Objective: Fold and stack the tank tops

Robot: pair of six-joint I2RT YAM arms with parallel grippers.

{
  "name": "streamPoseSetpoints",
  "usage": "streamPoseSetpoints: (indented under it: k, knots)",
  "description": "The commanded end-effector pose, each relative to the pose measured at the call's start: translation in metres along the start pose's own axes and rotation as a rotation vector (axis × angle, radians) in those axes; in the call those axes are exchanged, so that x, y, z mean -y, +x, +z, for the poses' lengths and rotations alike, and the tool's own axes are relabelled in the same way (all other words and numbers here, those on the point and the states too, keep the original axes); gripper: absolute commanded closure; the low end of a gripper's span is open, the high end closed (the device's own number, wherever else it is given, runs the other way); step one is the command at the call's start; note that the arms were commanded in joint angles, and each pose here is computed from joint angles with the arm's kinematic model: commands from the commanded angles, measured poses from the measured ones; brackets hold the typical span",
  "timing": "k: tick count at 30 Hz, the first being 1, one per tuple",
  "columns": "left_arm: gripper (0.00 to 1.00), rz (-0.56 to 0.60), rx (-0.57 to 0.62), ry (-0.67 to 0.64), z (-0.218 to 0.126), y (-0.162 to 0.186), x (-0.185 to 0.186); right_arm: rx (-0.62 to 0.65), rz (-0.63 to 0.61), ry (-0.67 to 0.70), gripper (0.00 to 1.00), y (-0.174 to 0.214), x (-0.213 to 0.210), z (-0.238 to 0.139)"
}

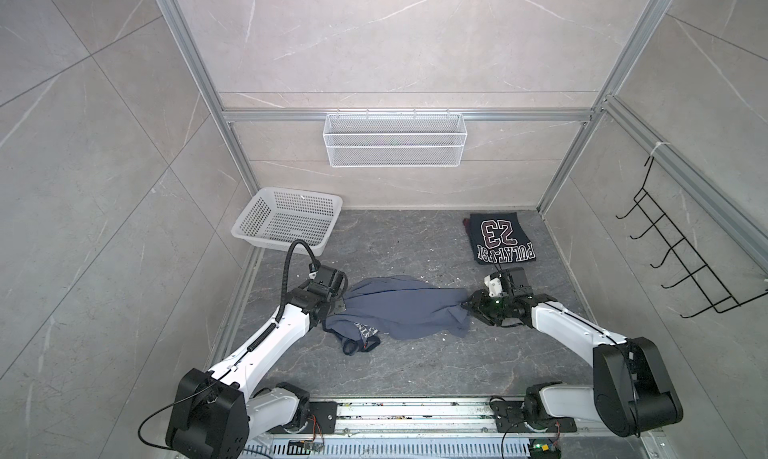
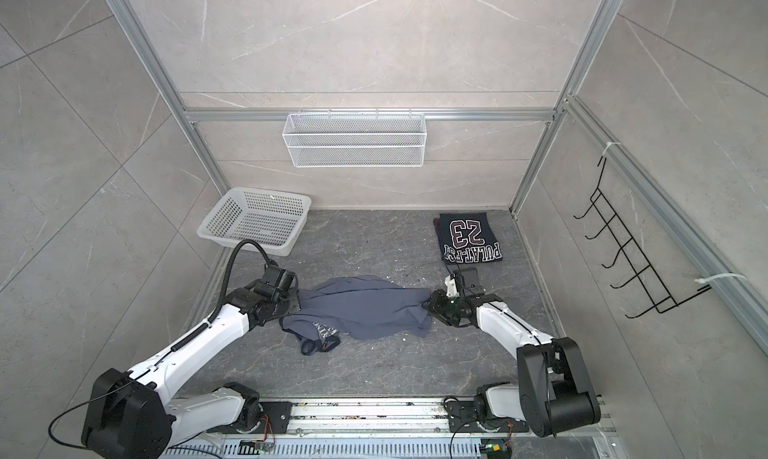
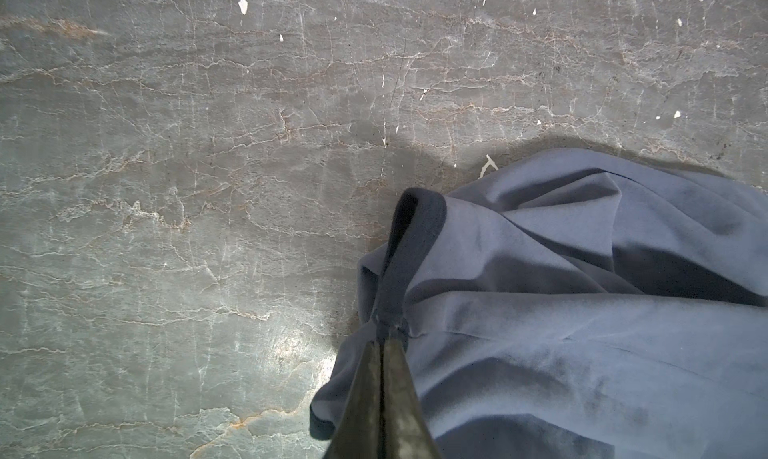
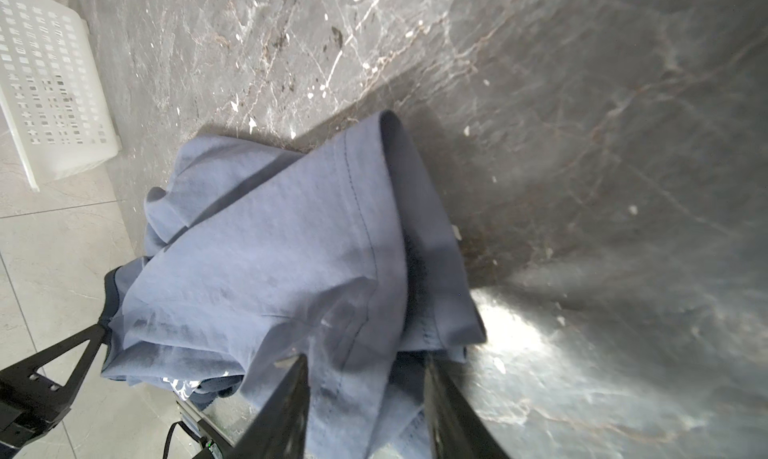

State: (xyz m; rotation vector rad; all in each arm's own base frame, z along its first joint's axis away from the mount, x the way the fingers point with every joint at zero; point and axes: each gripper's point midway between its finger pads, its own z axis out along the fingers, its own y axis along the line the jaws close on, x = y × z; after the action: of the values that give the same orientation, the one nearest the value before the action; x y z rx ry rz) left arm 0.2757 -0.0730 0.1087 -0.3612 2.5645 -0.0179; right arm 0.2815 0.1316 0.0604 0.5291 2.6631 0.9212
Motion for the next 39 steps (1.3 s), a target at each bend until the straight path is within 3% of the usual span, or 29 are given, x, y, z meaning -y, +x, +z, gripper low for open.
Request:
streamPoseSetpoints:
  k: [1,9,21,26,30,39]
  knots:
    - [1.00,-0.026,0.007,0.025,-0.002,-0.005,0.005,-0.003,0.017,-0.029,0.58,0.000,-0.002,0.005]
    - [1.00,-0.027,0.003,0.030,-0.001,-0.003,0.005,-0.001,0.010,-0.055,0.70,-0.003,-0.009,0.007]
    - [1.00,-0.040,0.043,0.061,-0.011,-0.013,0.009,0.059,-0.020,-0.094,1.00,-0.013,-0.032,-0.018]
    - [1.00,-0.050,0.083,0.105,-0.028,-0.028,0.017,0.104,-0.058,-0.106,1.00,-0.019,-0.053,-0.047]
    - [1.00,-0.059,0.202,0.182,-0.072,-0.060,0.024,0.184,-0.121,-0.118,1.00,-0.025,-0.085,-0.099]
    - [1.00,-0.098,0.623,0.459,-0.240,-0.129,0.021,0.497,-0.302,-0.202,1.00,-0.028,-0.165,-0.257]
